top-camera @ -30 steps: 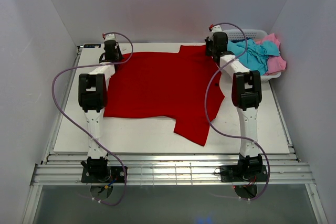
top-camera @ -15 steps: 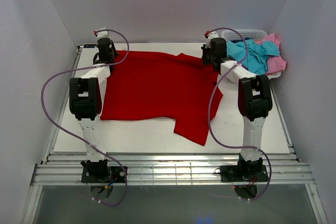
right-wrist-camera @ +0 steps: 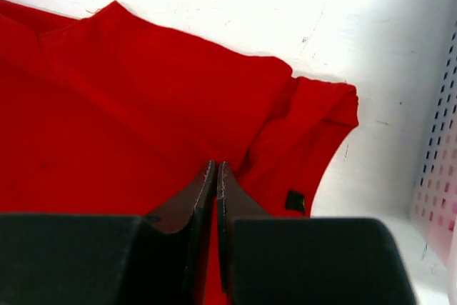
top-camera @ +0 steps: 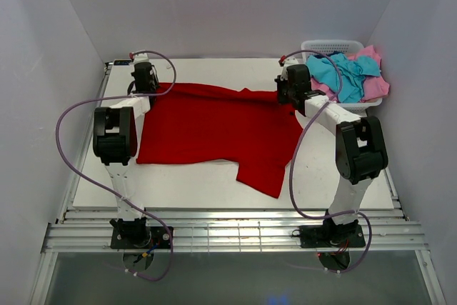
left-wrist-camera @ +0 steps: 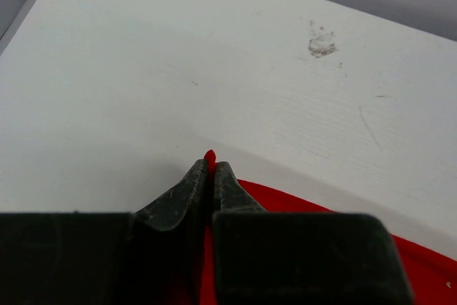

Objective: Fold and stack the t-shirts
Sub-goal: Fold the tshirt

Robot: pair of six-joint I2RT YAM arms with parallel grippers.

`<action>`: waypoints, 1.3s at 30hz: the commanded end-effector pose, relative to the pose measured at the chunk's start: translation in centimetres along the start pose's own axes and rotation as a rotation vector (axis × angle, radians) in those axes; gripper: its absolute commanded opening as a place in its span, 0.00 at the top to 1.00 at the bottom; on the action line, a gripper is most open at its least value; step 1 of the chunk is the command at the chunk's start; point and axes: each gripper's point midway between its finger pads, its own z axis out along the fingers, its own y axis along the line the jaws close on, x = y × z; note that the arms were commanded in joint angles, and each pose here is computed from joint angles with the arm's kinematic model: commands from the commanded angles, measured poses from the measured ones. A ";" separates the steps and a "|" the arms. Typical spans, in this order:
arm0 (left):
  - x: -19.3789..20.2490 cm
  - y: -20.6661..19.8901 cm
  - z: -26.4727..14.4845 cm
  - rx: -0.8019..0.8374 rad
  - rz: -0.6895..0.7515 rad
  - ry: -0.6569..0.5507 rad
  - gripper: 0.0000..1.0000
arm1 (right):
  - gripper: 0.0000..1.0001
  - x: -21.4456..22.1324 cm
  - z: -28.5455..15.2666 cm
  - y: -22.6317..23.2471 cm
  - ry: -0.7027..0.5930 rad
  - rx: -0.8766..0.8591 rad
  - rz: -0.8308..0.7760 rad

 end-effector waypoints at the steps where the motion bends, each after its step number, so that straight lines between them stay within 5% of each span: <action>1: -2.3 2.2 -1.6 -0.085 0.020 -0.037 1.00 | 0.92 -0.8 -2.4 -0.3 -0.018 0.035 0.011; 17: 4.3 5.3 -2.1 -0.237 0.114 0.160 1.00 | 0.92 5.7 -3.5 -0.7 0.160 0.080 0.006; 39: -5.2 -1.8 1.3 0.025 0.100 -0.114 1.00 | 0.92 5.1 -0.2 0.0 0.169 0.061 0.030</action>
